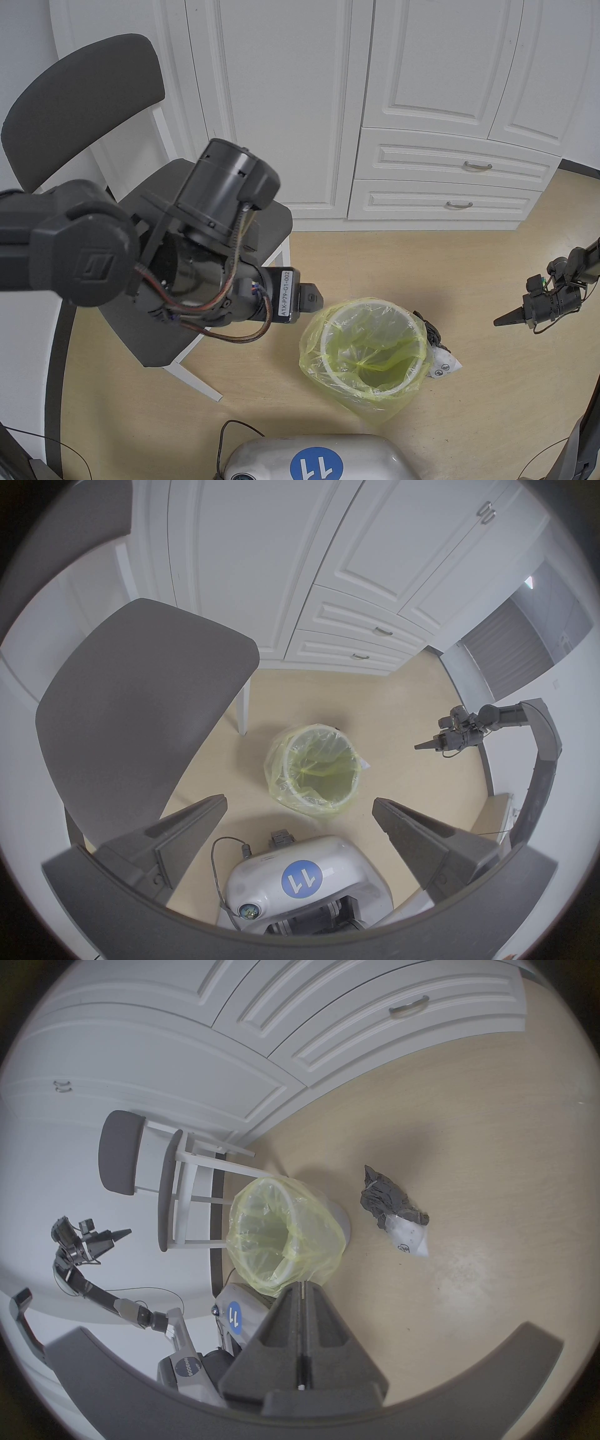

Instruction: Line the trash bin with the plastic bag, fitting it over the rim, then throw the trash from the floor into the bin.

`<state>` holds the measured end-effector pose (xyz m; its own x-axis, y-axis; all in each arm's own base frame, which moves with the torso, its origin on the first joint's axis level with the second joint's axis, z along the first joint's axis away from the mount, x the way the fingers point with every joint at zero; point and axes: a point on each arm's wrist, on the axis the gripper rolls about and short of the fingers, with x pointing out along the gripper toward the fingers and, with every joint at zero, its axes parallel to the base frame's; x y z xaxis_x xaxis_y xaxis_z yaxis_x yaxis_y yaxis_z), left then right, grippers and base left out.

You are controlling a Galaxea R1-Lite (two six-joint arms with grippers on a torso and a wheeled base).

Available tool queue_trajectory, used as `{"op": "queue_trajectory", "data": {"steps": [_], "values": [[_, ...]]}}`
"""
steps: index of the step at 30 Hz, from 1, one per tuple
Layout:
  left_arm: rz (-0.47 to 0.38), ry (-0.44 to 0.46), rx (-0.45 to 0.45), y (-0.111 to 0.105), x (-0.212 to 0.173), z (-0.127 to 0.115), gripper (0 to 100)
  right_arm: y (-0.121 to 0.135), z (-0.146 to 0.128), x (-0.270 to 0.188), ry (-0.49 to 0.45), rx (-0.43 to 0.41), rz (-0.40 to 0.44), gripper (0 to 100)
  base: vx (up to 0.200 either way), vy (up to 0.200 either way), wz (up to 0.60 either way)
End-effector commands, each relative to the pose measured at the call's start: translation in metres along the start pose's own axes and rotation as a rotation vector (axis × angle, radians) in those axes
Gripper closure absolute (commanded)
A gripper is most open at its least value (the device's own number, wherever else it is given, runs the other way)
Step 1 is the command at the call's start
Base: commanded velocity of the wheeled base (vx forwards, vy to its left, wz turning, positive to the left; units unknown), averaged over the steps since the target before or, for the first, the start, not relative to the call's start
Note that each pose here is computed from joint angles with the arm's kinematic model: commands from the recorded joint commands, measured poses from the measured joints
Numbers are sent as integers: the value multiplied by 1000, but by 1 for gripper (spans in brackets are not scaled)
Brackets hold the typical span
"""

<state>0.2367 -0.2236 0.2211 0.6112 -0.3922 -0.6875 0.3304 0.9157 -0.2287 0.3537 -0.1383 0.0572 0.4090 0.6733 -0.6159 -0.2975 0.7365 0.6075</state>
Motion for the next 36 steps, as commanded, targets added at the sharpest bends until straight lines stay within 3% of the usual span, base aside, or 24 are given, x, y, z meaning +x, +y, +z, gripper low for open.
{"op": "queue_trajectory", "data": {"steps": [1, 10, 26, 31, 36], "values": [[-52, -98, -3, 12, -44, -14, 0, 25, -16, -39, -65, 14, -20, 100, 0, 0, 0], [-94, -208, -26, 28, -80, -30, 0, 64, -39, -74, -132, 3, -48, 100, 0, 0, 0], [-30, -265, -44, 49, -87, -58, 0, 187, -87, -129, -328, -303, -181, 100, 0, 0, 0], [-19, -259, -43, 53, -89, -66, 0, 201, -105, -135, -384, -357, -236, 100, 0, 0, 0], [-12, -272, -48, 58, -92, -74, 0, 198, -116, -135, -434, -393, -307, 100, 0, 0, 0]]}}
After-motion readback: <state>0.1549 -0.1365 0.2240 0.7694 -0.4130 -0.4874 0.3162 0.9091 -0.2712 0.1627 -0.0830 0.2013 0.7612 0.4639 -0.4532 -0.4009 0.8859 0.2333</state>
